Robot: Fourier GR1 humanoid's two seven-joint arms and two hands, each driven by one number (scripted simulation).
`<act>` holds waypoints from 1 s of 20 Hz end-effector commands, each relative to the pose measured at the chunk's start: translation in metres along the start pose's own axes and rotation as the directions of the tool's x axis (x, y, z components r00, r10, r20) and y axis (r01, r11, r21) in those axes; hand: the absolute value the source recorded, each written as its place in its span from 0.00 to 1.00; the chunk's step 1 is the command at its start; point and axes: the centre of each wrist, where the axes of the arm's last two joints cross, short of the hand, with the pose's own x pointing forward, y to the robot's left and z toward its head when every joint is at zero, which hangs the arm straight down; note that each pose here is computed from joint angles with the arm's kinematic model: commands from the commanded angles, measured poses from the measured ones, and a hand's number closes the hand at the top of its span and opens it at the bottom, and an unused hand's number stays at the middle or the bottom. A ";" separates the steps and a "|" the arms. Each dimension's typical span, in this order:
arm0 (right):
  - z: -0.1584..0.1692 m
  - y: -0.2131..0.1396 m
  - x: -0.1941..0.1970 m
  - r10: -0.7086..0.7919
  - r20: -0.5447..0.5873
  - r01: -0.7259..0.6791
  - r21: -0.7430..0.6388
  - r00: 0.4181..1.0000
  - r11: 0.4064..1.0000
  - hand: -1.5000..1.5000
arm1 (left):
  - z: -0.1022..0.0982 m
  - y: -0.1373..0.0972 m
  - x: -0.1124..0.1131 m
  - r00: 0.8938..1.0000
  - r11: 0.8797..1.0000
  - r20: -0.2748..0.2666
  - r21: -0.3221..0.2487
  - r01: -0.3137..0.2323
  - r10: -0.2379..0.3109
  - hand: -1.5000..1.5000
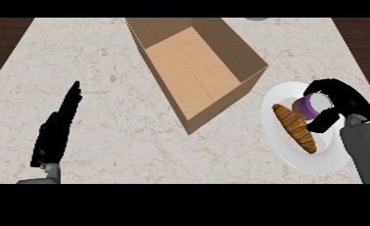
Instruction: Pick the can from the plate and place it in the cardboard box
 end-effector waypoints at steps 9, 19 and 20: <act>0.010 0.029 0.040 0.199 0.079 -0.183 -0.172 0.977 0.968 1.00 | -0.004 0.006 -0.016 1.000 1.000 -0.010 0.003 -0.002 0.002 0.50; 0.061 -0.003 0.081 0.215 0.098 -0.167 -0.356 0.972 0.919 1.00 | 0.005 0.006 0.006 1.000 1.000 0.001 0.021 0.018 -0.018 0.50; 0.065 -0.023 0.065 0.194 0.145 -0.133 -0.347 0.970 0.928 1.00 | -0.005 -0.006 0.006 1.000 1.000 0.000 0.009 -0.002 0.002 0.50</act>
